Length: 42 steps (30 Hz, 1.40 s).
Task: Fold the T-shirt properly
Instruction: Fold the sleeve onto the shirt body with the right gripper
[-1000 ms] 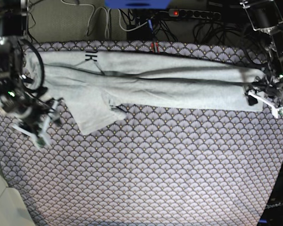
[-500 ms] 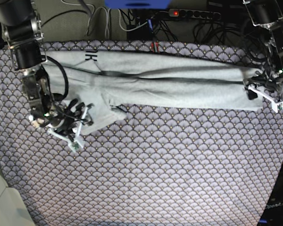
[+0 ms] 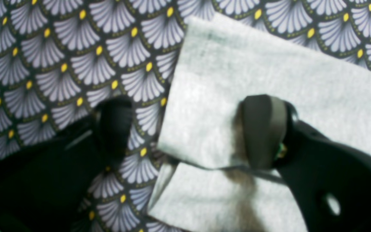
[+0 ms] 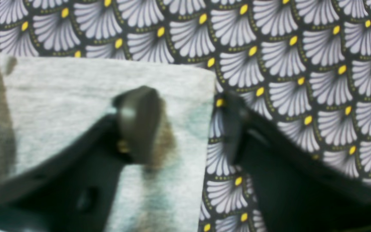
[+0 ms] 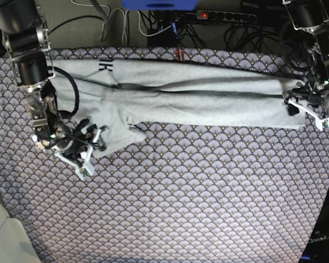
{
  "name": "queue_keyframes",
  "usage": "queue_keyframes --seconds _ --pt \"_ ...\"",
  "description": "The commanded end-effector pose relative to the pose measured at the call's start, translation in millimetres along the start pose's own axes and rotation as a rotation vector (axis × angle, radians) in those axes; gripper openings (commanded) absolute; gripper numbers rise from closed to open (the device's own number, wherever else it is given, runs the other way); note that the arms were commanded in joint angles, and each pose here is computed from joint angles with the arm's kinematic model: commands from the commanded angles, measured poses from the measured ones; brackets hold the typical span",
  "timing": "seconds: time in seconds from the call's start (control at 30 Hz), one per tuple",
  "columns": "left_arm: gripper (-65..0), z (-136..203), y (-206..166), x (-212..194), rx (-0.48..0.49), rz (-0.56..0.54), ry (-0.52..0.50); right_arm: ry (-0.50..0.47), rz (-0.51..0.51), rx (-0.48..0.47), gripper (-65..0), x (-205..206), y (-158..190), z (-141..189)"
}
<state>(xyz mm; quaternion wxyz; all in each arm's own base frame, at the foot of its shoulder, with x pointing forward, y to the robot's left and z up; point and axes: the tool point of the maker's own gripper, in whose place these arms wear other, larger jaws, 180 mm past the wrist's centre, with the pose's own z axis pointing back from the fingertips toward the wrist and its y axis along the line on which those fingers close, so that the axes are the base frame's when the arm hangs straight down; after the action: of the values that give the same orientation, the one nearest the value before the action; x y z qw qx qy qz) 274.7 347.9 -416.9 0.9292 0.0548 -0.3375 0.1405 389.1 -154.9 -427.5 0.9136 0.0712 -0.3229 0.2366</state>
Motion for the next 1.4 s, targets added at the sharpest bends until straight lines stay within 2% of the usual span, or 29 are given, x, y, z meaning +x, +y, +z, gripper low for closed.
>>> queue_keyframes --seconds 0.0,0.07,0.1,0.3,0.67,0.77,1.03,1.37 --pt "-12.8 4.0 5.4 17.3 0.01 -0.011 -0.045 0.019 0.009 -0.005 -46.0 -2.9 -2.9 3.2" --pt "-12.8 3.6 5.7 16.9 0.01 -0.01 -0.046 0.001 0.023 -0.003 -62.2 2.9 0.7 6.2" --pt "-12.8 3.1 5.8 16.6 0.01 -0.009 -0.044 0.005 0.033 0.0 -65.0 0.4 4.2 8.7" --pt "-12.8 2.6 5.8 16.6 0.01 -0.007 -0.044 -0.063 0.128 0.002 -65.0 6.7 29.8 44.4" --pt "-12.8 2.1 4.7 17.3 0.008 -0.008 -0.045 -0.183 0.14 -0.117 -65.0 12.7 31.7 129.1" --pt "-12.8 2.1 4.6 15.8 0.007 -0.01 -0.041 -0.175 0.123 -0.14 -65.0 -1.0 30.4 141.9" --pt "-12.8 1.8 3.6 15.5 0.006 -0.012 -0.04 -0.097 0.061 -0.129 -65.0 -49.2 43.8 151.7" --pt "-12.8 2.4 6.0 16.3 0.01 -0.017 -0.041 -0.035 -0.003 -0.179 -65.0 -83.6 32.4 165.9"
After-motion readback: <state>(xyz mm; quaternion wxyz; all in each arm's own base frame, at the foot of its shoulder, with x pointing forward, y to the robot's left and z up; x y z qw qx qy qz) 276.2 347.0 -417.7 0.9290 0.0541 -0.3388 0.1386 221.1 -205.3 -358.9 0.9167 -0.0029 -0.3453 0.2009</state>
